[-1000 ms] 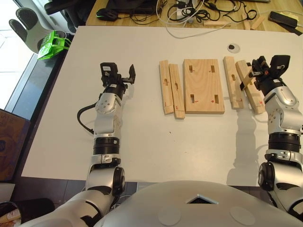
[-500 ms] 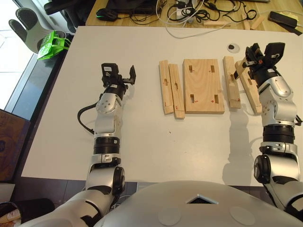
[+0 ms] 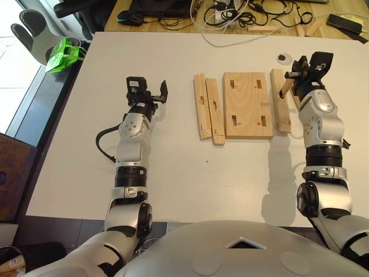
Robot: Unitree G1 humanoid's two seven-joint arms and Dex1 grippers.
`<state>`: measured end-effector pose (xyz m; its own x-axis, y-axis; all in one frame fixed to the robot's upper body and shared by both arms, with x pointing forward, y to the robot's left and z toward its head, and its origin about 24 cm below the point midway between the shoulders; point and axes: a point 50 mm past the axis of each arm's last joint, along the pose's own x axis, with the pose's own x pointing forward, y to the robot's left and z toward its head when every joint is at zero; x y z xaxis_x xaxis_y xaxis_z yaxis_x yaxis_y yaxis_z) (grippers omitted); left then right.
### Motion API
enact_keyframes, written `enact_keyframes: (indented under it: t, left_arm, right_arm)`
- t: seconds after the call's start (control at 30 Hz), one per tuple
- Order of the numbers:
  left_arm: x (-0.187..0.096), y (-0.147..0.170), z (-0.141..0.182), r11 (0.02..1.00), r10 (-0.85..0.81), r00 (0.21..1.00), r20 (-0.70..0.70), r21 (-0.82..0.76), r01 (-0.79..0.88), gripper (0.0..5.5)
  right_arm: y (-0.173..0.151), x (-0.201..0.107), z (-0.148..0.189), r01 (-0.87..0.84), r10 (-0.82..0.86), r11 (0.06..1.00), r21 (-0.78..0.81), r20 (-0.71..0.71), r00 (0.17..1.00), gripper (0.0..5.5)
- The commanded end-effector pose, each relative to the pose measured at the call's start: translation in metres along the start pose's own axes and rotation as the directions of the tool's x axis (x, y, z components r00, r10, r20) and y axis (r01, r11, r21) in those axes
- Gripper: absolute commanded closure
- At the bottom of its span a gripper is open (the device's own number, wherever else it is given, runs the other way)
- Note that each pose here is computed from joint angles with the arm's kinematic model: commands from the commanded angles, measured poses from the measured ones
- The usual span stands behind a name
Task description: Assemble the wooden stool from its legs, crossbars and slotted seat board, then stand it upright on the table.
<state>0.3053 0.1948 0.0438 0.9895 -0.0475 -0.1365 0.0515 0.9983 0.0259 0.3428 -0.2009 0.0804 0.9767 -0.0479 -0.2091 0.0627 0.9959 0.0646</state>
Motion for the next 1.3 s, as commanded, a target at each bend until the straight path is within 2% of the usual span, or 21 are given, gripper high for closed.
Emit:
enact_keyframes:
  t: [0.03,0.2,0.3,0.53,0.77,0.9,0.93,1.13,1.3]
  left_arm:
    - [0.002,-0.001,0.002,1.0,-0.007,1.0,-0.008,0.026,0.007,1.22]
    - [0.003,-0.002,0.002,1.0,-0.003,1.0,0.0,0.028,0.003,1.22]
    - [0.004,-0.002,0.003,1.0,0.004,1.0,0.008,0.027,-0.004,1.22]
    - [0.007,-0.003,0.005,0.999,0.026,0.999,0.029,0.02,-0.026,1.22]
    - [0.01,-0.005,0.005,0.999,0.032,0.999,0.042,0.014,-0.032,1.22]
    - [0.009,-0.006,0.004,0.999,0.02,0.999,0.045,0.028,-0.021,1.22]
    - [0.009,-0.007,0.004,0.999,0.017,0.999,0.044,0.03,-0.019,1.22]
    - [0.01,-0.007,0.002,0.999,0.016,0.999,0.04,0.029,-0.017,1.22]
    - [0.011,-0.009,0.002,1.0,0.017,0.999,0.041,0.025,-0.018,1.22]
  right_arm:
    - [0.001,0.003,-0.014,0.063,-0.061,0.998,0.014,-0.122,0.991,5.11]
    - [-0.008,0.0,-0.038,0.107,-0.102,0.994,0.016,-0.195,0.975,5.11]
    - [-0.004,-0.004,-0.038,0.086,-0.088,0.996,-0.02,-0.113,0.99,5.11]
    - [0.009,-0.018,-0.048,0.056,-0.063,0.992,-0.113,-0.062,0.996,5.11]
    - [0.008,-0.016,-0.039,0.061,-0.059,0.992,-0.107,0.018,0.998,5.11]
    - [0.01,-0.018,-0.01,0.064,-0.035,0.987,-0.146,0.193,0.981,5.11]
    - [0.011,-0.018,-0.001,0.065,-0.029,0.986,-0.151,0.23,0.973,4.74]
    - [0.017,-0.015,0.057,0.053,0.002,0.989,-0.136,0.374,0.927,3.74]
    - [0.021,-0.005,0.125,0.053,0.014,0.992,-0.118,0.506,0.862,3.58]
